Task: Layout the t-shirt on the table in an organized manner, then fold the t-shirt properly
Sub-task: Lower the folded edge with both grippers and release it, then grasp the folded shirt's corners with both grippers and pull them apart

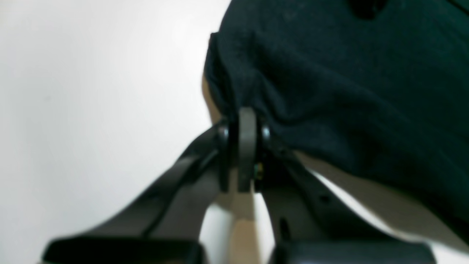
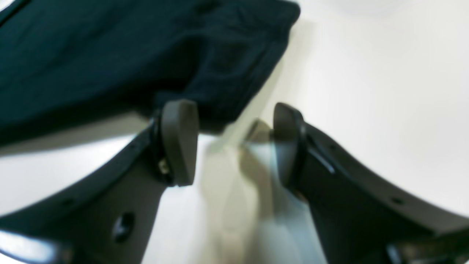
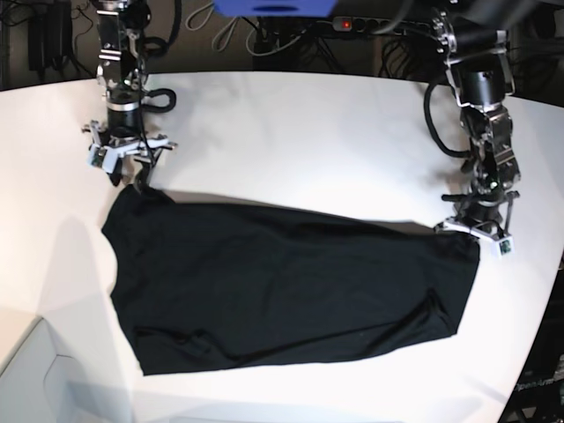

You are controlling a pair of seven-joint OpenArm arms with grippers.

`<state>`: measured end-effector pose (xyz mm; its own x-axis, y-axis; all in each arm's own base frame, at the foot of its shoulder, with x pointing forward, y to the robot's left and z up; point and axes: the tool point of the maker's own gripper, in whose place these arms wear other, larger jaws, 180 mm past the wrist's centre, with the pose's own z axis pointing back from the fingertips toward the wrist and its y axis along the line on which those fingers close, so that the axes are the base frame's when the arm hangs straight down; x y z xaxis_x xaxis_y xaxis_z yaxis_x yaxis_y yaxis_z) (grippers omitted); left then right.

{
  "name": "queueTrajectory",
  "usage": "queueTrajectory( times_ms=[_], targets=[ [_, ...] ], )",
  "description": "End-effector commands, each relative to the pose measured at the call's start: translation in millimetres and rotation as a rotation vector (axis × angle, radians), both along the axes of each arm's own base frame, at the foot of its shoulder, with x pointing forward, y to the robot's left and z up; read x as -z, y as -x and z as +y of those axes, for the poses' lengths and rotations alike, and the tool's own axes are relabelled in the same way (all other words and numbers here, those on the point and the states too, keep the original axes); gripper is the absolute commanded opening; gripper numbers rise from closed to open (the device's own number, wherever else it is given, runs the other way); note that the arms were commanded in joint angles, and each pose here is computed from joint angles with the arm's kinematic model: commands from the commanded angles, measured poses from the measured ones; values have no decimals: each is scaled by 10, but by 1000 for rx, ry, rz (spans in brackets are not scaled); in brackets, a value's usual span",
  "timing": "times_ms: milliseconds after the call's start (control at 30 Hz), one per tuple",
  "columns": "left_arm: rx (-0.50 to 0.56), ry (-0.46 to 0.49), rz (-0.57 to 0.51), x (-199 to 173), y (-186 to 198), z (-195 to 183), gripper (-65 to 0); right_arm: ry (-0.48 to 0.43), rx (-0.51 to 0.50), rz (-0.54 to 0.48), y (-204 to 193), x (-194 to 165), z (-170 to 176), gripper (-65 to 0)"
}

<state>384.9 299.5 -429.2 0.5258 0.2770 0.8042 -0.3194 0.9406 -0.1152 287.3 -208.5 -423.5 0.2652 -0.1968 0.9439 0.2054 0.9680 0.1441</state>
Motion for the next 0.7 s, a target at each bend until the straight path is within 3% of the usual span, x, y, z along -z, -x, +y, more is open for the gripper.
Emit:
queueTrajectory(
  times_ms=[0, 133, 333, 667],
  targets=[
    [3, 1, 31, 17, 20, 19, -650, 7, 0, -30, -80, -68, -30, -317],
    [4, -9, 19, -42, 5, 47, -649, -9, -57, -50, -179, -105, 22, -347],
    [51, -74, -52, -467, 71, -6, -649, -18, -123, -129, -154, -404, 140, -650],
    [10, -146, -109, -1411, 319, 197, -649, 56, -152, -343, 184, -1452, 181, -650]
  ],
)
